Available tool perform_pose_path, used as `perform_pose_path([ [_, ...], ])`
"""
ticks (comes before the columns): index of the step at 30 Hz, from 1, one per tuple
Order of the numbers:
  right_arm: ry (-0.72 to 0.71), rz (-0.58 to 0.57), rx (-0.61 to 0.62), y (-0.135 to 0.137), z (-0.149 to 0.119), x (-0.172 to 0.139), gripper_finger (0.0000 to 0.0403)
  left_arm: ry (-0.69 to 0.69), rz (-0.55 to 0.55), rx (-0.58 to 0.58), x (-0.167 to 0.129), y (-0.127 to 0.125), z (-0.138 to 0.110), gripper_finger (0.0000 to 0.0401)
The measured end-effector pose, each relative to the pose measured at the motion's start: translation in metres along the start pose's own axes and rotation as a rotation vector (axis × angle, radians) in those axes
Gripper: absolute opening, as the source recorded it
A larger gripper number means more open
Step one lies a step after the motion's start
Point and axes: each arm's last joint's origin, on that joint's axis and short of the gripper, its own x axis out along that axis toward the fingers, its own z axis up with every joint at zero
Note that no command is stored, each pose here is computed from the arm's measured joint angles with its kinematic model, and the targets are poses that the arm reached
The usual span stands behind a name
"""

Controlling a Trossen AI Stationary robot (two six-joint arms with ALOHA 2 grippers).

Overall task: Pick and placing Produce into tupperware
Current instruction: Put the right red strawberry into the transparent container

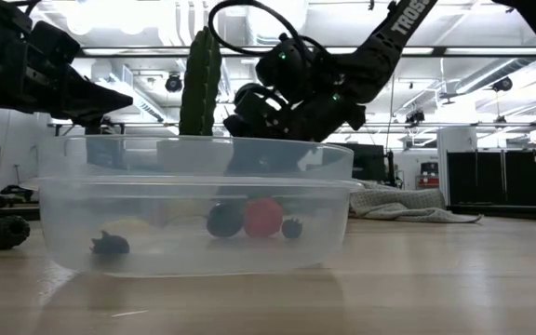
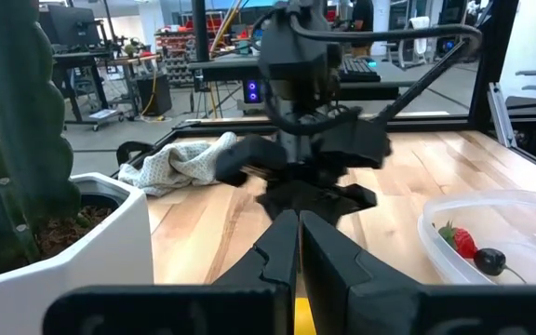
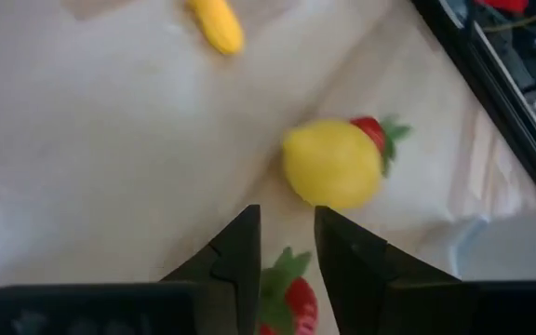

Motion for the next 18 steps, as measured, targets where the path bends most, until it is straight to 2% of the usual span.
perform_pose_path([
  [8,-0.002,0.053,0.002,0.001,-0.003,-0.004,0.0126,0.000,0.000,0.000,0.000,0.000,0.000,0.0000],
  [18,0.024,0.046,0.025,-0.005,-0.013,-0.005,0.0153,0.001,0.000,0.000,0.000,0.000,0.000,0.0000],
])
